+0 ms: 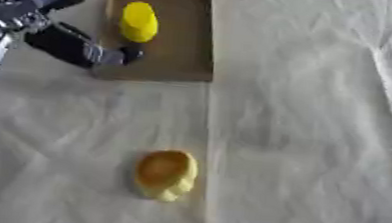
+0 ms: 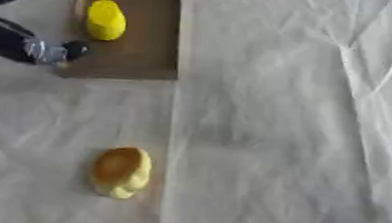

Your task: Pick up objects on the table and place them in the box.

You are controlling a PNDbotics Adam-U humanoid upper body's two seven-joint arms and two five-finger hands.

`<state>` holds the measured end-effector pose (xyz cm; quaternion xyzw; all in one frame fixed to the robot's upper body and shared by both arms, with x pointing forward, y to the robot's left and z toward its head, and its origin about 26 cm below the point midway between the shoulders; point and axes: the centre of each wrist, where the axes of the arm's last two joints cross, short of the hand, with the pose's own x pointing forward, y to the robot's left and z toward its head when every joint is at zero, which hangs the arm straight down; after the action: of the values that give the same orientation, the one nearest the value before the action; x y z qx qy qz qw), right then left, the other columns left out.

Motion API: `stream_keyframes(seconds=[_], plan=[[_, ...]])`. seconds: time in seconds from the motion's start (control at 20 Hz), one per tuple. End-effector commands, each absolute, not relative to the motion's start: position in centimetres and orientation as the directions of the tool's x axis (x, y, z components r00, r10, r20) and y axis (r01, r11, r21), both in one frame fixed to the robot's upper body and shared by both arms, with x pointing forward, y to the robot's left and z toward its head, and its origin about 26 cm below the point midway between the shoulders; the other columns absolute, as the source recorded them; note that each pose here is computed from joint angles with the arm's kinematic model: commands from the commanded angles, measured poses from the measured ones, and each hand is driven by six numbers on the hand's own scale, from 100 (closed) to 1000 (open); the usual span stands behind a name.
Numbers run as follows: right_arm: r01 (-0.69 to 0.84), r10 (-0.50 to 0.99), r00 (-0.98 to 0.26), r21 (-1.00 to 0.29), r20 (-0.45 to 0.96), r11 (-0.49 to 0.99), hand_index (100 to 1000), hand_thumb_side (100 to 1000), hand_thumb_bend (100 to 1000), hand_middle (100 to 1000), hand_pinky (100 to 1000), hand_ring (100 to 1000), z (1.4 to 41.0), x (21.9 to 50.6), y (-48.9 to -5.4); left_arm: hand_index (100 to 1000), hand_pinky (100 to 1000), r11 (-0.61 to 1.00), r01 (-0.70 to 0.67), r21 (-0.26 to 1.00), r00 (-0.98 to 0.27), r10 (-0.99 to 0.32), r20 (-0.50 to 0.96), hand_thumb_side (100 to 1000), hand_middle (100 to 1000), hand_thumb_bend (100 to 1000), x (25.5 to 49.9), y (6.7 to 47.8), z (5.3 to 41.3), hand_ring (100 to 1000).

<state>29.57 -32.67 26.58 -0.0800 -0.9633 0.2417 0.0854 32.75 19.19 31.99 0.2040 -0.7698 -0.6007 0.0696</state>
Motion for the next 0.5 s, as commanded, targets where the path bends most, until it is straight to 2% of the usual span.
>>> stream_keyframes(seconds=[0.05,0.3,0.35,0.4,0.5], plan=[[0.147,0.222,-0.971,-0.505,0.09,0.85,878,531,100,661,932,872,27.6,29.1,-33.0,915,934,0.133,-0.228,0.965,-0.912,-0.376,-0.163,521,903,406,30.2,19.1,32.3,1000],[0.152,0.234,-0.967,-0.512,0.099,0.846,878,531,100,661,932,873,27.4,29.0,-33.2,916,935,0.06,-0.142,0.988,-0.923,-0.368,-0.11,548,907,393,30.1,18.7,30.2,1000],[0.153,0.236,-0.966,-0.512,0.102,0.845,878,525,100,661,933,873,27.3,29.0,-33.2,917,936,0.056,-0.124,0.991,-0.926,-0.367,-0.095,545,910,438,30.2,18.5,29.8,1000],[0.153,0.238,-0.966,-0.512,0.104,0.845,878,531,100,661,933,873,27.2,29.0,-33.2,918,936,0.055,-0.108,0.993,-0.927,-0.366,-0.08,578,912,379,30.2,18.3,29.4,1000],[0.154,0.242,-0.964,-0.515,0.109,0.843,878,531,100,660,933,874,27.1,28.9,-33.3,918,937,0.072,-0.081,0.994,-0.928,-0.368,-0.049,602,913,376,30.1,17.7,28.8,1000]])
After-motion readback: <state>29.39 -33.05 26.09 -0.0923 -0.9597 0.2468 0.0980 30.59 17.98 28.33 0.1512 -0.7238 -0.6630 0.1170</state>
